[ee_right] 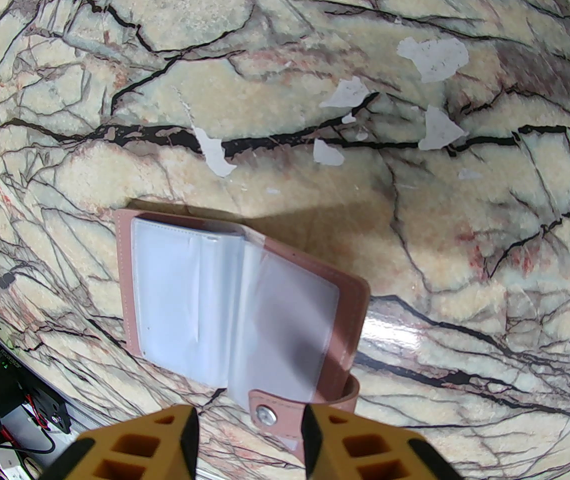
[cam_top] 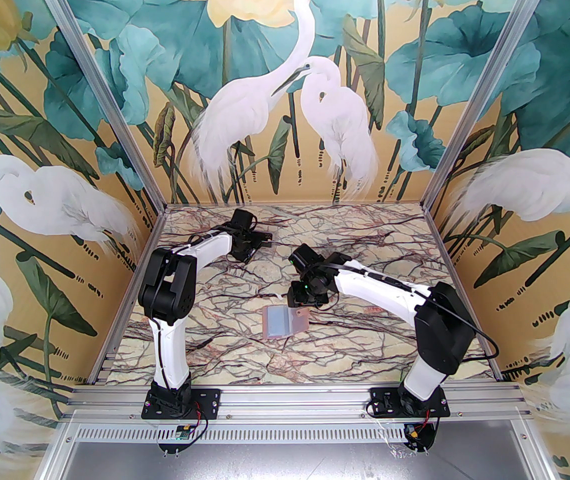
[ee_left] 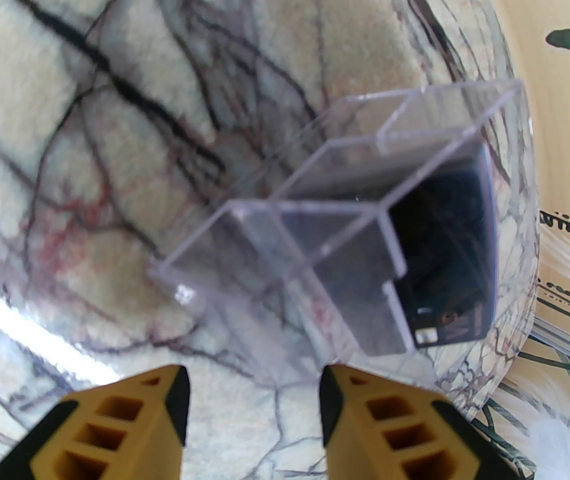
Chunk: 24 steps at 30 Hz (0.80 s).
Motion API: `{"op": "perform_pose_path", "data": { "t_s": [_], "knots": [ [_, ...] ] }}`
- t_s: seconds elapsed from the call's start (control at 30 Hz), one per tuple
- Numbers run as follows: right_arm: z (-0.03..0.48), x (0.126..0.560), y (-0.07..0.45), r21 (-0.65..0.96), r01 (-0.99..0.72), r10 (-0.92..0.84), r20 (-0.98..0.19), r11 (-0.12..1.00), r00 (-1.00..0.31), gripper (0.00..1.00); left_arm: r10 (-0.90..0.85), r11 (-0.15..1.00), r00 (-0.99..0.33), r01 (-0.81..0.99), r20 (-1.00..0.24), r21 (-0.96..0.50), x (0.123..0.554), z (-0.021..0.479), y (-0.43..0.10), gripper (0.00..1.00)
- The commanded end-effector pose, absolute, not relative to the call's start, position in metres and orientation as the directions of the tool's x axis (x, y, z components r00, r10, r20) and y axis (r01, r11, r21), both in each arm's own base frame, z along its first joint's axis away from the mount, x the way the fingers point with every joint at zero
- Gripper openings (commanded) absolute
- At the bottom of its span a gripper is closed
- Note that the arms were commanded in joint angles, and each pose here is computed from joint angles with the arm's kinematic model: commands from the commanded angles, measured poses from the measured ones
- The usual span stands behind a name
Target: Put the credit cards into the card holder
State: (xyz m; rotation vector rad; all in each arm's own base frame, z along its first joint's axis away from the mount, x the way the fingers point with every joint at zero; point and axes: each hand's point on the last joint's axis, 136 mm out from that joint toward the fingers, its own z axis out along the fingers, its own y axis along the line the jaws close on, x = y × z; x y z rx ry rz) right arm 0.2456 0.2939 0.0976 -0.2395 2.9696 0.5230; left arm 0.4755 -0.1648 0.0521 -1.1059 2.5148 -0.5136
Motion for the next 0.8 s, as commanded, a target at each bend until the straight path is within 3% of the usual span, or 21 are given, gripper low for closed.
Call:
{"op": "perform_pose_path", "data": {
  "t_s": [0.0, 0.47, 0.77],
  "knots": [
    [0.095, 0.240, 0.292, 0.322, -0.187, -0.150, -0.136, 0.928, -0.979, 0.42, -0.761, 0.628, -0.628, -0.650, -0.163, -0.429, 0.470, 0.051, -0.164, 0.50],
    [0.091, 0.236, 0.289, 0.316, -0.187, -0.153, -0.127, 0.930, -0.980, 0.42, -0.739, 0.656, -0.648, -0.632, -0.183, -0.412, 0.484, 0.040, -0.166, 0.51],
    [0.091, 0.236, 0.290, 0.319, -0.188, -0.155, -0.127, 0.929, -0.980, 0.42, -0.734, 0.659, -0.659, -0.635, -0.162, -0.403, 0.467, 0.032, -0.164, 0.51]
  ]
}}
